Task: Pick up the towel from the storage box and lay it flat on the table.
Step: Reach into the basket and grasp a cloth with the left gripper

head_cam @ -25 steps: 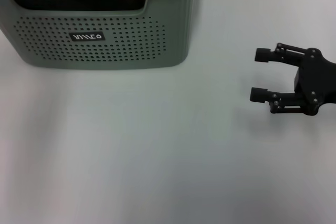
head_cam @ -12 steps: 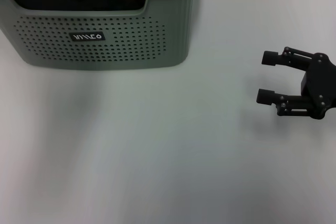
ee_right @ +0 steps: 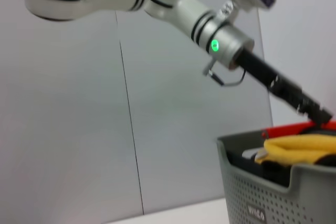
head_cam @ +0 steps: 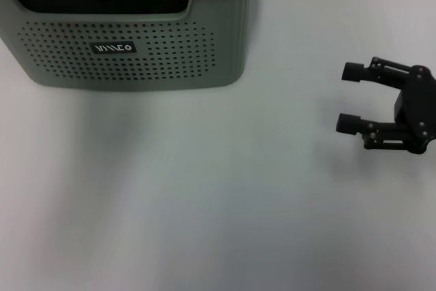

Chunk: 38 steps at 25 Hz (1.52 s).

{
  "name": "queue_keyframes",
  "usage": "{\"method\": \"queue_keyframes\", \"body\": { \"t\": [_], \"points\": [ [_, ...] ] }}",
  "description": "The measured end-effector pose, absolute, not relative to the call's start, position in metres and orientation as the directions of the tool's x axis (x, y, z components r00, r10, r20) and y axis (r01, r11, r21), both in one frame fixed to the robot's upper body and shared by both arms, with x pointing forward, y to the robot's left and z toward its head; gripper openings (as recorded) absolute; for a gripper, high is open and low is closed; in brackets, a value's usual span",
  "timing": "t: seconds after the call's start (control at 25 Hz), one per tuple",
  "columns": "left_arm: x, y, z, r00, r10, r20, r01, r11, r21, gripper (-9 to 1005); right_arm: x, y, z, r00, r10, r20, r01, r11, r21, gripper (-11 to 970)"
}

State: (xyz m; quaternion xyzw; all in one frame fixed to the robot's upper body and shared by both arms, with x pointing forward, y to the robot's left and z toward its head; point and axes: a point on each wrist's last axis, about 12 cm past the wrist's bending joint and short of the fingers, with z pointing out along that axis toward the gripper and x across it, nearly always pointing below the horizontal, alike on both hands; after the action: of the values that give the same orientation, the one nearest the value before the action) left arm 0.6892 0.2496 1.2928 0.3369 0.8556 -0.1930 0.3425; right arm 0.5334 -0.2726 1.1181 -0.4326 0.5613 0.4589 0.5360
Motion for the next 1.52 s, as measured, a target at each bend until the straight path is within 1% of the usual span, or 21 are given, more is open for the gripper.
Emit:
{"method": "queue_keyframes", "body": {
  "t": [0.28,0.52,0.76,1.24,1.52],
  "points": [
    [0.692,0.242,1.287,-0.562,0.458,-0.689,0.708,0.697,-0.113,827,0.528,-0.274,1.122,-0.016,0.045,-0.999,-0.982,0.187,0.024,855],
    [0.692,0.24,1.286,-0.568,0.458,-0.684,0.704,0.7,-0.116,827,0.527,-0.275,1.121,-0.019,0.042,-0.999,-0.983,0.182,0.027,855],
    [0.696,0.244,1.284,-0.578,0.462,-0.673,0.679,0.729,-0.082,827,0.525,-0.277,1.118,-0.026,0.04,-0.999,-0.981,0.189,0.033,856],
    [0.703,0.232,1.269,-0.604,0.481,-0.636,0.678,0.729,-0.093,826,0.523,-0.278,1.116,-0.02,0.036,-0.999,-0.979,0.202,0.027,856],
    [0.703,0.232,1.268,-0.614,0.472,-0.633,0.673,0.731,-0.109,817,0.522,-0.281,1.115,-0.023,0.033,-0.999,-0.977,0.21,0.029,856]
  ]
}}
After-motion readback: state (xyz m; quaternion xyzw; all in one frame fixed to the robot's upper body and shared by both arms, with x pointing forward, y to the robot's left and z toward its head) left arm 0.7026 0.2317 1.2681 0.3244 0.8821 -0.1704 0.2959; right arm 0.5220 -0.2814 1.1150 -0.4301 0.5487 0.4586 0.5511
